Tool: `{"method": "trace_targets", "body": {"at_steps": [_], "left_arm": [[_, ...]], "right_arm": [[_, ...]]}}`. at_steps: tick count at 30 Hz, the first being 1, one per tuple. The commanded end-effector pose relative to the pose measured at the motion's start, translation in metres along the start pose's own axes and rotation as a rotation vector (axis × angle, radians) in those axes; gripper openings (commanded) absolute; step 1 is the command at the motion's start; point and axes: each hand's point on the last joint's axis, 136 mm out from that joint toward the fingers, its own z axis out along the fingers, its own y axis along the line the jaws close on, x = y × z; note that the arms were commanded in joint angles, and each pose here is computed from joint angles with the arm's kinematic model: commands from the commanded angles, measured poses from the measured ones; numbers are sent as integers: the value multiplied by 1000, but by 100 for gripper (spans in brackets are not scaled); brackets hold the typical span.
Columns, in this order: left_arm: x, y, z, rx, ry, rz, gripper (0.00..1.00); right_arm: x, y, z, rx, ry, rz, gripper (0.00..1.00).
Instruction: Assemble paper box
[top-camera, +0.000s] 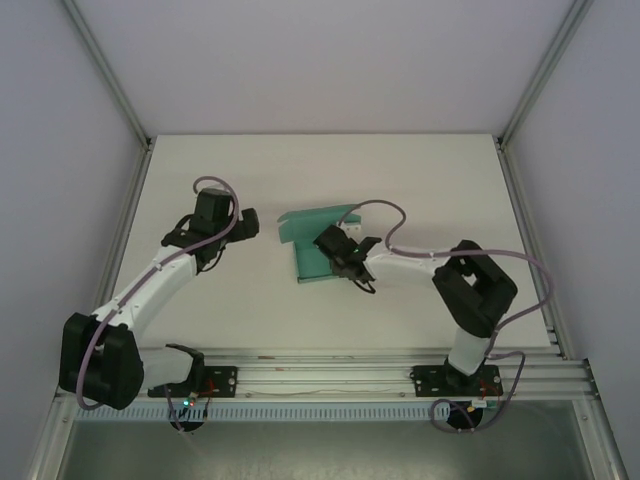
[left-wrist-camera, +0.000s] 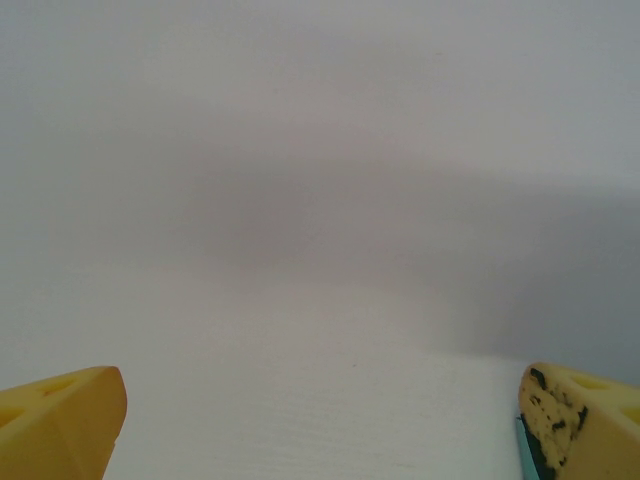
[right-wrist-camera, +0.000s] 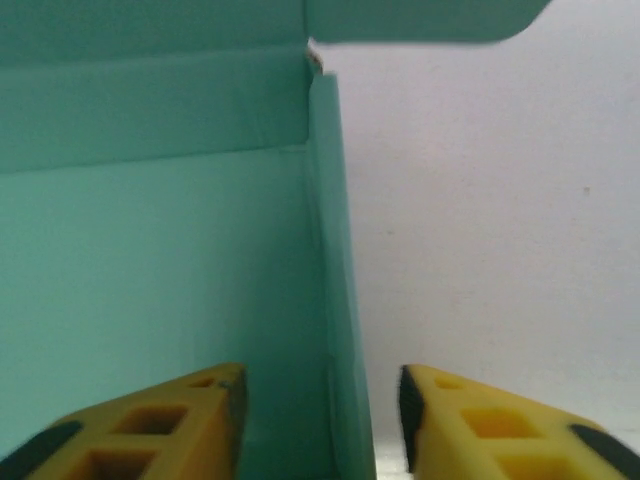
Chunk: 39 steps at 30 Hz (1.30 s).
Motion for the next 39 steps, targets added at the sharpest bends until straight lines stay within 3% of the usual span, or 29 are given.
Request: {"method": "trace_targets", "body": {"at_steps": [1,5,9,12,16,19,26,33,36,39], "left_arm": [[-22,-26,-2,134,-63,85,100],[-26,-52,-10,272,-73,215,100],[-11,-82,-24,465,-44,396,100],[2,-98,-34,591,-26,508,100],[11,-107,-26,639,19,584,100],[18,-116,-14,664,94,648,100],[29,-122,10,647,210,748,80],[37,-126,23,605,264,776,48],[36,-126,27,565,260,787,37],[31,-128,30,517,245,779,14]], "right_arm": [[-32,-11,-30,16,-123,60,50],[-55,-25,-61,26,-219,-56,69],[-69,-21,-83,-110,-306,-405,96],[-76,-18,-95,-236,-332,-641,100],[-103,-19,-97,-391,-257,-689,99],[-106,-17,-78,-444,-150,-800,92],[-104,-15,-41,-500,21,-885,70],[-103,-16,-35,-487,37,-869,40],[-103,-17,-35,-481,26,-857,31],[-106,-18,-36,-468,24,-842,19]]}}
